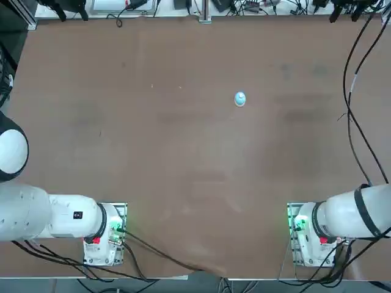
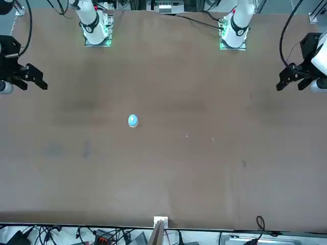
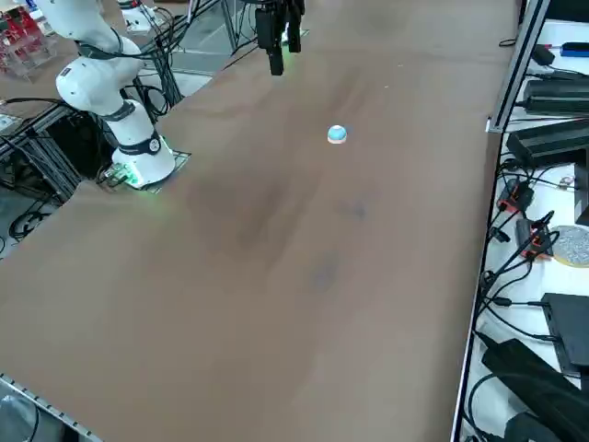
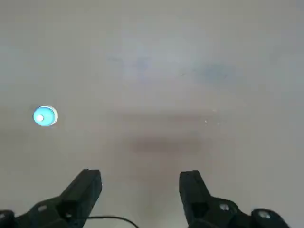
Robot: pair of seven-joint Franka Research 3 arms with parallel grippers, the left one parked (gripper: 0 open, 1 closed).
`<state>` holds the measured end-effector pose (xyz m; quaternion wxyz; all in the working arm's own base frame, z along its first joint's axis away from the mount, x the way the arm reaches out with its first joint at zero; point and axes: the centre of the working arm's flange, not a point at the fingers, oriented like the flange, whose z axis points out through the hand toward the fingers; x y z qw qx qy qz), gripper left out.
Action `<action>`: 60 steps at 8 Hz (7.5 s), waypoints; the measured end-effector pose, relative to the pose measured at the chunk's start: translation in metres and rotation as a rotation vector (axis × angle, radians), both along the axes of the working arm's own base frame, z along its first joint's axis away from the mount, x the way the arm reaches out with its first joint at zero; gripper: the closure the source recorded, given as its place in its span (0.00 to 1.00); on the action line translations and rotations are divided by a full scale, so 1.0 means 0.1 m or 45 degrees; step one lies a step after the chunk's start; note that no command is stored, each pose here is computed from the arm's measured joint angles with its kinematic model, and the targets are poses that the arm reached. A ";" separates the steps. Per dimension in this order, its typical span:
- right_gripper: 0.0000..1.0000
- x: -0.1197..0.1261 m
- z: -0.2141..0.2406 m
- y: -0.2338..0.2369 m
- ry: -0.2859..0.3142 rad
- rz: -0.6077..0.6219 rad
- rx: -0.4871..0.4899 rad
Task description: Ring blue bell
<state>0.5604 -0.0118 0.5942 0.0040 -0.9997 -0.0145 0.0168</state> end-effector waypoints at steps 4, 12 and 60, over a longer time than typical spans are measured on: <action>0.00 0.02 0.01 0.01 -0.002 0.003 -0.001; 0.97 0.06 -0.05 -0.01 0.010 -0.004 -0.001; 0.99 -0.15 -3.66 3.39 0.015 -0.018 -0.034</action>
